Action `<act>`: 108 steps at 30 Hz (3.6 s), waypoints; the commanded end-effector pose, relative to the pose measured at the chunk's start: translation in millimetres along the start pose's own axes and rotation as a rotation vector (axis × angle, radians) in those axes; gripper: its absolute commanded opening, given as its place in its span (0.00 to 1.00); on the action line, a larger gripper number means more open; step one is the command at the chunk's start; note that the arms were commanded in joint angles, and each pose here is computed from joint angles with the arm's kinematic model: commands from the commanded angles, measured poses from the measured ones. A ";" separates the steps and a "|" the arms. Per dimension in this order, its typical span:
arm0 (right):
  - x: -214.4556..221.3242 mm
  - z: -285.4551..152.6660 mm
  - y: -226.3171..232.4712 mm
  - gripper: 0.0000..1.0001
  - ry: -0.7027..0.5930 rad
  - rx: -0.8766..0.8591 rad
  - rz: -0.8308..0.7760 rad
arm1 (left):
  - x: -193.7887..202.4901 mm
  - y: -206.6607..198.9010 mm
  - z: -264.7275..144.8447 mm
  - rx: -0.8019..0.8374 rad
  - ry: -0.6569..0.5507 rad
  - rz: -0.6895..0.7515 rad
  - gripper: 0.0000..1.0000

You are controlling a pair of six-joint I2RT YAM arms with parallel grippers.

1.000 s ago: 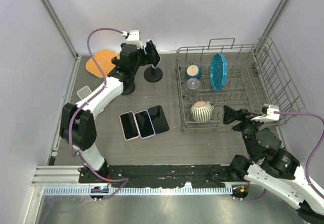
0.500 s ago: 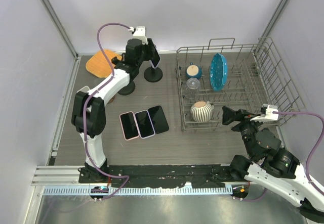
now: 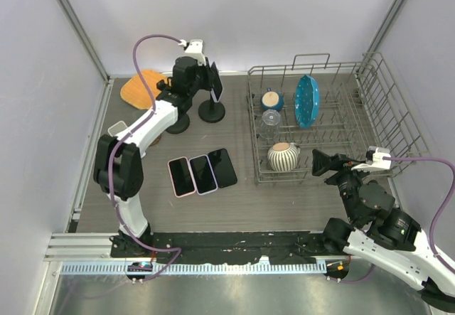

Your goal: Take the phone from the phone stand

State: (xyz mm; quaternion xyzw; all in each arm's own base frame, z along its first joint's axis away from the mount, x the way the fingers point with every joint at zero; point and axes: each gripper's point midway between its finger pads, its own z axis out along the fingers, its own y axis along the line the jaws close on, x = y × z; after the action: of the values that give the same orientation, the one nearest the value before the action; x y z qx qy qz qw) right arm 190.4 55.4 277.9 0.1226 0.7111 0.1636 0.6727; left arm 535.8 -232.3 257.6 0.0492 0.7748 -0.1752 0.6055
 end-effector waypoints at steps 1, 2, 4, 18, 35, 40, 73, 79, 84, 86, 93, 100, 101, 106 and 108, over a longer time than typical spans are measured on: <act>-4.4 1.6 0.0 0.80 -0.019 0.013 0.005 | -125.4 -44.8 -74.2 0.124 -0.300 -0.004 0.00; -5.5 0.9 -0.7 0.80 -0.023 0.013 0.010 | -131.0 -49.8 -82.9 0.134 -0.317 -0.006 0.00; -5.5 0.5 -2.2 0.80 -0.026 0.016 0.013 | -153.7 -65.5 -112.6 0.158 -0.375 -0.014 0.00; -32.0 -18.8 -3.7 0.80 -0.034 -0.039 0.143 | -108.0 -171.0 -269.7 0.371 -0.260 -0.048 0.00; -30.8 -21.6 4.8 0.79 0.022 -0.062 0.146 | -16.7 -201.4 -346.1 0.415 -0.067 0.014 0.00; -29.6 -21.1 4.7 0.79 0.025 -0.058 0.144 | -32.5 -176.0 -346.2 0.318 -0.117 0.050 0.00; -11.6 -12.1 20.9 0.79 0.082 -0.082 0.097 | 54.8 -224.3 -335.6 0.460 -0.038 -0.118 0.00; -10.4 -11.0 25.9 0.79 0.095 -0.094 0.082 | 67.7 -222.4 -325.3 0.431 -0.071 -0.166 0.00; -9.6 -10.7 30.0 0.79 0.105 -0.108 0.074 | 66.5 -214.6 -324.7 0.410 -0.097 -0.207 0.00; -8.9 -9.7 31.2 0.79 0.107 -0.108 0.067 | 65.2 -212.1 -325.2 0.406 -0.104 -0.210 0.00; -2.8 -7.6 46.8 0.79 0.147 -0.159 0.032 | 70.0 -207.5 -327.1 0.395 -0.067 -0.158 0.26; 13.8 -5.1 73.3 0.79 0.240 -0.241 -0.037 | 67.8 -193.3 -332.1 0.370 -0.052 -0.106 0.69; 14.1 -4.8 77.4 0.79 0.247 -0.253 -0.039 | 67.1 -190.7 -332.5 0.365 -0.052 -0.104 0.73; 36.9 -4.3 105.5 0.79 0.362 -0.341 -0.091 | 58.7 -173.5 -338.6 0.346 -0.051 -0.059 0.91; 42.5 -7.0 117.0 0.79 0.406 -0.385 -0.105 | 54.4 -161.3 -342.7 0.340 -0.045 -0.040 0.92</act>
State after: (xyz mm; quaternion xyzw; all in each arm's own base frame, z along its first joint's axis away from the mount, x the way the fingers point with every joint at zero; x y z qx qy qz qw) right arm 182.8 147.8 265.0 -0.0319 0.8014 0.2283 0.5519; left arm 153.8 -302.3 284.7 0.1402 0.7270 -0.3290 0.5862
